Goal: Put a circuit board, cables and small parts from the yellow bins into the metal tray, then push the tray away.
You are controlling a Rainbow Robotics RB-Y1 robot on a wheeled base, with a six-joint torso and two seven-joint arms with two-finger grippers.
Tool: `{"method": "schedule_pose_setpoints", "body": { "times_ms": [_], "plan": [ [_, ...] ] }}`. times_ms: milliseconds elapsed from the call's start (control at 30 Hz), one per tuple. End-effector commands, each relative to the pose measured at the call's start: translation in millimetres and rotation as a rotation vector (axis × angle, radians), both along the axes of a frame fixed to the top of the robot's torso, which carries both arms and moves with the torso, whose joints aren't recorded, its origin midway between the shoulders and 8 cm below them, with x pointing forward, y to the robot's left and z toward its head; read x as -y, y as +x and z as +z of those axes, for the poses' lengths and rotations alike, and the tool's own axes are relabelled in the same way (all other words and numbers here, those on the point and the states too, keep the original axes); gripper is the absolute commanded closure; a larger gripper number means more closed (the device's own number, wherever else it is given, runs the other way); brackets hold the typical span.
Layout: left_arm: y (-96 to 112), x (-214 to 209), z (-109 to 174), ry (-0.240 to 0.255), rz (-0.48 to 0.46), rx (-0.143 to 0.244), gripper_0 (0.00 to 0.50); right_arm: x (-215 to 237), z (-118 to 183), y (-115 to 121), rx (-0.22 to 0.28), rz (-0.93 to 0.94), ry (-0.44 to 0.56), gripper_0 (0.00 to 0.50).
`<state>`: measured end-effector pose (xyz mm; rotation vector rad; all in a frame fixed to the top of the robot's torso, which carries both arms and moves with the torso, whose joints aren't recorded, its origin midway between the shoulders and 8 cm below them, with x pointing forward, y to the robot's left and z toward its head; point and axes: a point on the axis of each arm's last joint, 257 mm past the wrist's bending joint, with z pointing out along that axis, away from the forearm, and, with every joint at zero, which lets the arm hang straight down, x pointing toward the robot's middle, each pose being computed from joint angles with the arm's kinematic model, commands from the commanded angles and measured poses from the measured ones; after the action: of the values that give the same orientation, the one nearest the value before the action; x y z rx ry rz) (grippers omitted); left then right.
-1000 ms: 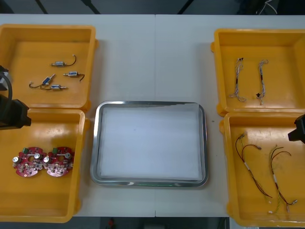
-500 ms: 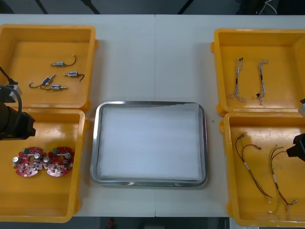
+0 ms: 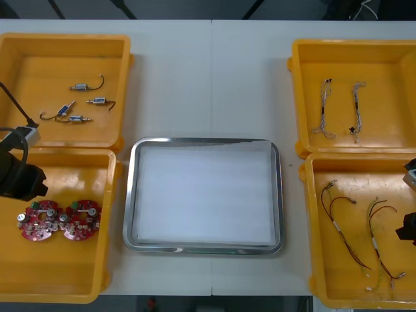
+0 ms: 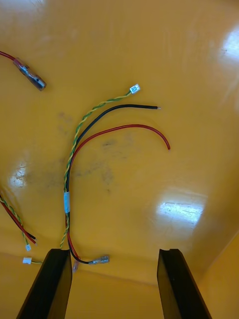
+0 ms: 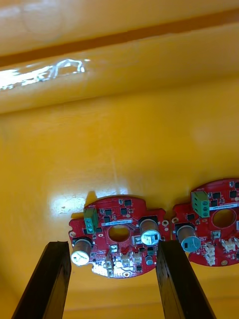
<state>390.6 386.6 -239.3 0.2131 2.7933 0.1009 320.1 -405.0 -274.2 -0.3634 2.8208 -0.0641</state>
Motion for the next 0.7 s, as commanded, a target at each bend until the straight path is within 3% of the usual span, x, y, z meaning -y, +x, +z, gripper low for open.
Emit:
{"method": "schedule_pose_setpoints", "body": {
  "times_ms": [33,500,700],
  "plan": [
    [-10.1,-15.7,-9.8,0.019,0.013,-0.021,0.000,-4.2,-8.0,-2.3,0.015,0.018,-0.004,0.000],
    [-17.6,-20.7,-30.7,0.012,0.017,-0.040,0.000,-18.5,-33.5,-13.0,-0.003,0.019,0.016,0.000],
    [-21.7,-22.4,-34.3,0.004,0.031,-0.054,0.000,-25.3,-49.8,-16.1,0.017,0.033,0.017,0.000]
  ]
}}
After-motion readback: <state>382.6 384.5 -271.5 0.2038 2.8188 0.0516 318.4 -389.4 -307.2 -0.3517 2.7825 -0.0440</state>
